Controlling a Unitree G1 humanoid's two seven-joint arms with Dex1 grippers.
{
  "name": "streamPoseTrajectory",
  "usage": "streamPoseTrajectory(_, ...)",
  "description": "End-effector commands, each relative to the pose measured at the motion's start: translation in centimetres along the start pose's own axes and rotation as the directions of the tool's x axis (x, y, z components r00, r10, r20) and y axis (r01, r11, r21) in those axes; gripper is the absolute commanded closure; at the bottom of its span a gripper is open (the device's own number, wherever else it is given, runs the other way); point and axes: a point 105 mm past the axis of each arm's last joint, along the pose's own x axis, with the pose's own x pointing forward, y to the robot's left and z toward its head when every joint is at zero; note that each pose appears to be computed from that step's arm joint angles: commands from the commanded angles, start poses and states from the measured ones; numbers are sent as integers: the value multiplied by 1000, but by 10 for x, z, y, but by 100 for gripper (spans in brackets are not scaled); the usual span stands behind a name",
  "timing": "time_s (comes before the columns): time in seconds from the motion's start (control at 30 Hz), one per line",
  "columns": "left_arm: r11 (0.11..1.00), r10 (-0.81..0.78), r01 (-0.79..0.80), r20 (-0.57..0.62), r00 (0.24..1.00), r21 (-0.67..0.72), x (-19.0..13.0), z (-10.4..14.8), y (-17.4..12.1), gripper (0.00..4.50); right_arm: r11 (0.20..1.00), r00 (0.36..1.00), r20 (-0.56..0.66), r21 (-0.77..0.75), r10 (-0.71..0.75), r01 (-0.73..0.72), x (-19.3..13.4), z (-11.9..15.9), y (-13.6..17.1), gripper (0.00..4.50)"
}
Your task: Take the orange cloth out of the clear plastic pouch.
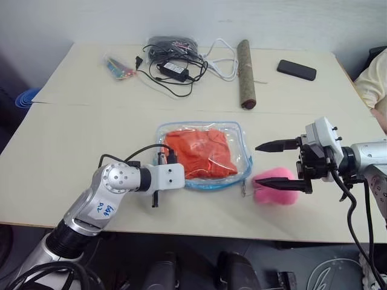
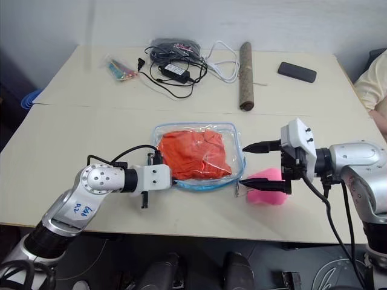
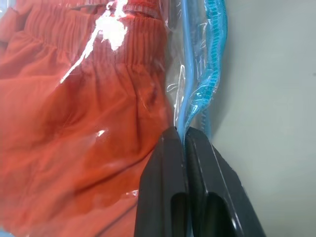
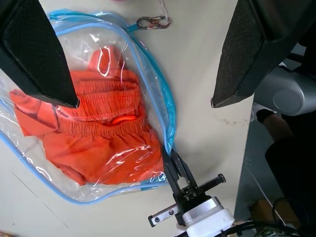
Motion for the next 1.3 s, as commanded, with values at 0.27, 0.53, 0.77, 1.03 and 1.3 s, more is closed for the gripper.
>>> streamPoseTrajectory(0.27, 979, -35, 31, 17, 999, 201, -14, -29, 17, 448, 1000, 1000, 6, -26, -3, 4, -3, 6, -2, 0)
streamPoseTrajectory(0.53, 991, -77, 63, 120, 990, 116, -25, -6, 7, 320, 1000, 999, -21, -2, -27, 27, -11, 0, 0, 0)
streamPoseTrajectory(0.77, 976, -20, 82, 291, 957, -200, -80, 24, 5, 101, 987, 985, -92, 56, -144, 150, -35, -27, -11, 0)
streamPoseTrajectory(1.03, 916, -130, 265, 401, 907, -301, -131, 57, 0, 42, 941, 948, -205, 187, -242, 281, -66, -84, -22, 0)
streamPoseTrajectory(1.3, 947, -123, 221, 373, 920, -233, -119, 62, 7, 39, 934, 962, -225, 284, -154, 216, -53, -120, -4, 96)
